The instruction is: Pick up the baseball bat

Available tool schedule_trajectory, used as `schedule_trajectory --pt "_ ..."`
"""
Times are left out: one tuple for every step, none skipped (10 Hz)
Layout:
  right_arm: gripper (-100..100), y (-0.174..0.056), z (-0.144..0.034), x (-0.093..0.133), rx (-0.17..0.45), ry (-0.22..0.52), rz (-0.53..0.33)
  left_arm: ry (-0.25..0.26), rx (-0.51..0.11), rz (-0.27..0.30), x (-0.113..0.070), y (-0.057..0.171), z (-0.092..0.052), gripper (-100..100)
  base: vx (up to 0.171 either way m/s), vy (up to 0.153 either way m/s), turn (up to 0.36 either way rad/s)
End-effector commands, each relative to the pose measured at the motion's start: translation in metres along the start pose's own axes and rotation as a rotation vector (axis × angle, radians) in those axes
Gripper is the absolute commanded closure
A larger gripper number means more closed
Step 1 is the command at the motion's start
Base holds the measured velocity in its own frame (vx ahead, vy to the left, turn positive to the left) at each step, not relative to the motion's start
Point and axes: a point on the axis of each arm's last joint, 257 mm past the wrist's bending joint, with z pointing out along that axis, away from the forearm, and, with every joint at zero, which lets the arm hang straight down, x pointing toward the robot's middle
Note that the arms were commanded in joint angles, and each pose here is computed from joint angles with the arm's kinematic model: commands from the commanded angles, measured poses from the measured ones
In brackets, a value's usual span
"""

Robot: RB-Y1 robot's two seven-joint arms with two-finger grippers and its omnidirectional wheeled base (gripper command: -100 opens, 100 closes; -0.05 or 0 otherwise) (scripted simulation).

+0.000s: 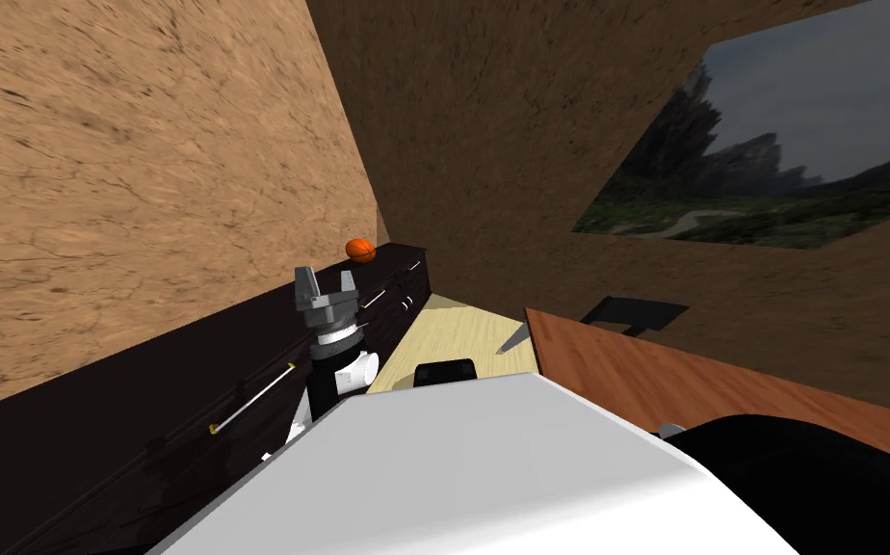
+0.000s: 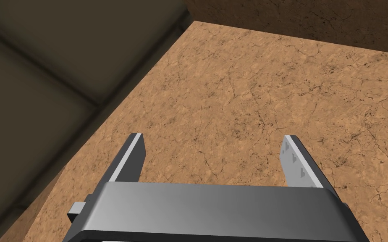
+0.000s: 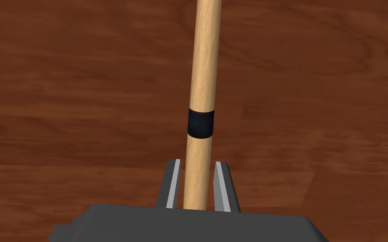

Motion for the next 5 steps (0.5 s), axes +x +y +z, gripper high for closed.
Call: schedule_trajectory --pt "100 -0.011 -0.001 -0.002 -0.006 -0.005 -0.006 0.000 0.000 0.000 0.000 0.000 0.000 0 -0.044 0.036 -0.044" --pt "100 -0.027 -0.008 0.003 -0.007 0.008 -0.013 0.000 0.000 0.000 0.000 0.000 0.000 0 -0.041 0.057 -0.104" --pt "100 -0.031 -0.008 0.000 -0.007 0.000 -0.017 0.000 0.000 0.000 0.000 0.000 0.000 0 -0.044 0.048 -0.056" --pt "100 -0.049 -0.015 0.002 -0.007 0.008 -0.024 0.000 0.000 0.000 0.000 0.000 0.000 0 -0.050 0.047 -0.096" --pt "100 -0.069 -0.024 0.006 0.004 0.022 -0.028 0.000 0.000 0.000 0.000 0.000 0.000 0 -0.088 0.052 -0.151"
